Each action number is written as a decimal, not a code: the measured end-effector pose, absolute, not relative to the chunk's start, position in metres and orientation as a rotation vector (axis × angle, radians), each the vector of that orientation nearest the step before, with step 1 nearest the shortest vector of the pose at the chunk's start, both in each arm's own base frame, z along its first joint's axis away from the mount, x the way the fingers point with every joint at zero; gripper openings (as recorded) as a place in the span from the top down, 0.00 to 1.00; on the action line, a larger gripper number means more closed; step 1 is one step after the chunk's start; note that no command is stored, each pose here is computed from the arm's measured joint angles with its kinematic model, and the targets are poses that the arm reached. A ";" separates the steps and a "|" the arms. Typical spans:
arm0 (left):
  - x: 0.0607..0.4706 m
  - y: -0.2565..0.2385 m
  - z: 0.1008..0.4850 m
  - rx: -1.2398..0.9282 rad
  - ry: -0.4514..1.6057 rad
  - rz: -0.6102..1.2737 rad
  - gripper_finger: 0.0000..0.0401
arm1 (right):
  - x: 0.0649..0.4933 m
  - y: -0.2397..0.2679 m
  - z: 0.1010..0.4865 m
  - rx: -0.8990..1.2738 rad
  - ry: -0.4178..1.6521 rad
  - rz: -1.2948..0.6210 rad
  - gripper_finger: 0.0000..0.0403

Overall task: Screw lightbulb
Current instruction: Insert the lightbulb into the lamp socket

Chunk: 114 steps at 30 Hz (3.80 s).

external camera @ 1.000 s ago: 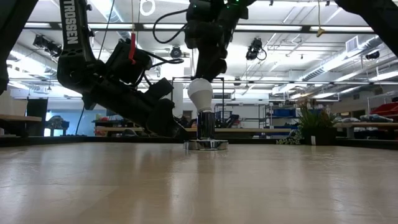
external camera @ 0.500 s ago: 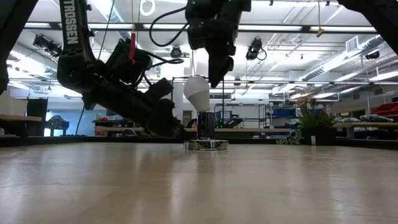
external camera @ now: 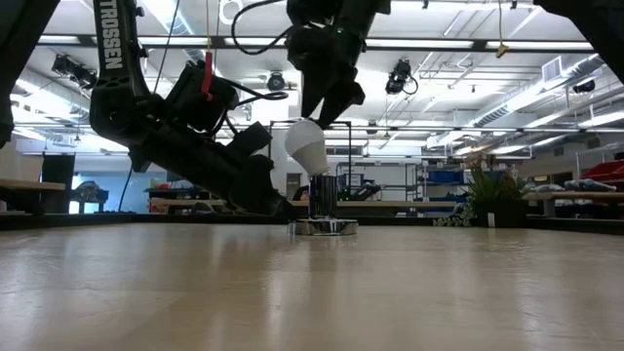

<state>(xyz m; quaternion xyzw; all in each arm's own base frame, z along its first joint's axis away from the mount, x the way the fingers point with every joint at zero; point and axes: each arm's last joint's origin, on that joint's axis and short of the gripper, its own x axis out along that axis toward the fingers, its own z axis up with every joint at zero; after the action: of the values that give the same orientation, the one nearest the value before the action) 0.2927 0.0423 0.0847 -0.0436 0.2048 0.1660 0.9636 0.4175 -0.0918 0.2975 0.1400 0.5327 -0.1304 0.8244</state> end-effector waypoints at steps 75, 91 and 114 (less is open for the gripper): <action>0.293 0.042 0.085 -0.092 0.414 0.341 1.00 | 0.419 -0.071 0.283 0.438 1.218 -0.461 0.28; 0.293 0.042 0.085 -0.091 0.414 0.341 1.00 | 0.418 -0.070 0.282 0.265 1.261 -0.308 0.18; 0.293 0.042 0.085 -0.091 0.414 0.341 1.00 | 0.419 -0.069 0.283 0.016 1.278 -0.105 0.23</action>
<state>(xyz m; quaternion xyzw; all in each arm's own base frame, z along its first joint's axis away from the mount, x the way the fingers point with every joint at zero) 0.2927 0.0424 0.0847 -0.0450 0.2043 0.1686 0.9632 0.4187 -0.0692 0.2830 0.0075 0.5962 -0.0490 0.8013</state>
